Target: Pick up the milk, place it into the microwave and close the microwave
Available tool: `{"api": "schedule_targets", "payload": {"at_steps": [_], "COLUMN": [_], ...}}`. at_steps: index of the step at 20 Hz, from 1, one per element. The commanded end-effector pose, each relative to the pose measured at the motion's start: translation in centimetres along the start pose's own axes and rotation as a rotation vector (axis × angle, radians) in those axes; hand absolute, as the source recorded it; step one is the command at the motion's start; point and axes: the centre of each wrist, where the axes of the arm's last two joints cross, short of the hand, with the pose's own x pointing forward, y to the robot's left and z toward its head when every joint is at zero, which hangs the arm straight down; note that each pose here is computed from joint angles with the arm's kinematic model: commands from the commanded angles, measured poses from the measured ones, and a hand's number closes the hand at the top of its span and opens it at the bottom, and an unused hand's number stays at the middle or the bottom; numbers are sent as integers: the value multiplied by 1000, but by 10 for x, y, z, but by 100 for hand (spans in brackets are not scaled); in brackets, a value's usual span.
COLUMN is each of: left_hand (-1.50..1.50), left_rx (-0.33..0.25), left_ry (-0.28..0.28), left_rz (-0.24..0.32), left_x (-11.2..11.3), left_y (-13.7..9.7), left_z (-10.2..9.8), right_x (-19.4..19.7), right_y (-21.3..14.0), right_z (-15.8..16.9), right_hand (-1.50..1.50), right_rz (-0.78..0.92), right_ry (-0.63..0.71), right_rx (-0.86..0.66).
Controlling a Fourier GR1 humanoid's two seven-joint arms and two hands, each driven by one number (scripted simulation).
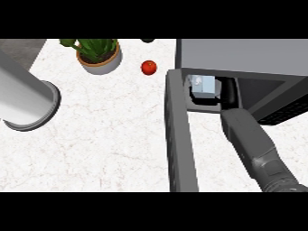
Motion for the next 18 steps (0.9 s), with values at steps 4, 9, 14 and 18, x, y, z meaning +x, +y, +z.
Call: {"api": "schedule_targets", "payload": {"at_steps": [4, 9, 14, 18], "left_hand": [-150, -150, -150, -150], "left_rx": [-34, -39, -22, -37], "left_ry": [-5, -5, 4, 3], "left_rz": [27, 25, 15, 27], "left_x": [2, -1, -7, -9], "left_y": [-2, 5, 4, 4], "left_z": [-4, -11, -8, -5], "right_x": [4, 10, 23, 30], "right_y": [-20, -17, -24, -24], "right_z": [-19, -25, -40, -47], "right_hand": [150, 150, 150, 150], "right_rz": [133, 221, 124, 180], "right_ry": [-68, -135, -148, -201], "right_rx": [-46, -62, -141, -199]}}
